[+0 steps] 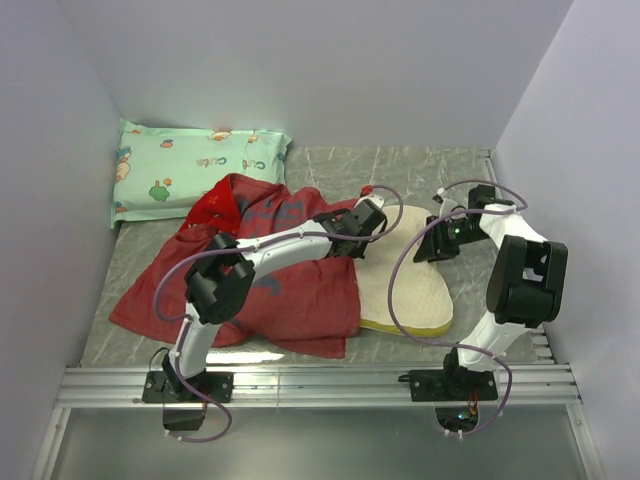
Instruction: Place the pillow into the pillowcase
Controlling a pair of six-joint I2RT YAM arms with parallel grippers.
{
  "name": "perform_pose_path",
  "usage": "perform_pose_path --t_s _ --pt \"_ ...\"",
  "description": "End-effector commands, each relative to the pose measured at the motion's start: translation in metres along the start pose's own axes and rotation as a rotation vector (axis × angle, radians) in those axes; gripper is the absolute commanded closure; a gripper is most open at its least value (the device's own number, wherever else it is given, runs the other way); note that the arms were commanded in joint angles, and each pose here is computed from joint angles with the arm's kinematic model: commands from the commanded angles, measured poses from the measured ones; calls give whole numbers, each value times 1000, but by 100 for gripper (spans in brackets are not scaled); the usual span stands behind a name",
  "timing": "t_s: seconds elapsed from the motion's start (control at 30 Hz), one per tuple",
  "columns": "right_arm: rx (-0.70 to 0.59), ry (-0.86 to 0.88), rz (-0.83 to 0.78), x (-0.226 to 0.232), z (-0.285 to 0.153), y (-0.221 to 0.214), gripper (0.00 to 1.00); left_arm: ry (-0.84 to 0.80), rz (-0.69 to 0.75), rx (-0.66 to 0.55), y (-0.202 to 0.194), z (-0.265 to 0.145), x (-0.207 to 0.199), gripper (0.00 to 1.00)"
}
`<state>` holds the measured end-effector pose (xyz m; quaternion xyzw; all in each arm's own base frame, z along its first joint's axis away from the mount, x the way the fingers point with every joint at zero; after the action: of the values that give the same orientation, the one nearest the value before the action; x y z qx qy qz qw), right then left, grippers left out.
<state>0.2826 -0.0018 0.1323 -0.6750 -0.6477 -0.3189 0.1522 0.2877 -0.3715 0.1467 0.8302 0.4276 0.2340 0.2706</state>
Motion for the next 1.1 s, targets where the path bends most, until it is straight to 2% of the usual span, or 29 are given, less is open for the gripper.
perform_pose_path --t_s 0.0,0.07,0.1,0.2,0.33,0.43,0.47,0.57,0.6,0.7,0.73,0.77,0.8,0.83,0.87,0.93,0.97,1.07 --pt "86 133 -23 21 10 -10 60 -224 -41 -191 46 -46 -2 100" --pt "99 236 -35 35 12 -13 62 -455 -17 -282 61 -65 -19 100" --pt "109 278 -40 42 13 -15 62 -533 -30 -383 80 -80 -24 100" --pt "126 455 -9 64 13 -19 65 -765 -65 -468 106 -109 -41 100" --pt "96 617 26 85 -1 -20 66 -958 -135 -494 129 -134 -52 100" --pt "56 722 28 94 -12 -24 67 -1058 -148 -469 122 -146 -54 100" --pt "59 733 34 94 -12 -28 67 -1084 -140 -497 122 -152 -54 100" --pt "81 664 61 79 0 -36 67 -1025 -165 -365 95 -124 -47 100" --pt "88 562 31 67 6 -39 67 -999 -168 -289 72 -104 -43 100" --pt "44 364 39 38 2 -36 53 -877 -144 -140 20 -67 -19 100" --pt "21 235 36 24 1 -31 42 -842 -133 -115 9 -61 -13 100" --pt "-18 201 -5 23 -11 -19 37 -817 -129 -112 5 -61 0 97" --pt "-52 155 -27 16 -20 -13 33 -807 -114 -97 -6 -58 8 86" --pt "-70 67 -45 10 -28 -6 25 -818 -108 -111 -6 -62 14 82" --pt "-121 24 -107 13 -42 7 22 -857 -76 -152 -1 -75 27 64" --pt "-175 -70 -189 21 -58 17 12 -880 -44 -220 10 -92 44 48" --pt "-207 -94 -237 30 -66 25 11 -924 -17 -291 22 -118 51 36" --pt "-260 -166 -427 70 -69 28 11 -972 1 -422 44 -163 80 30"
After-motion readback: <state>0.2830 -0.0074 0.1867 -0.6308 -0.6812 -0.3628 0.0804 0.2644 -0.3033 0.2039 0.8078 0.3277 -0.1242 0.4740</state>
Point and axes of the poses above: each gripper's point midway between its finger pads, its own z axis out along the fingers, its own x axis along the line the jaws close on, y = z × x, the point moved 8 cm from there along -z, back along the fingers, and after that the axes turned 11 degrees about z, right-handed, at the moved point
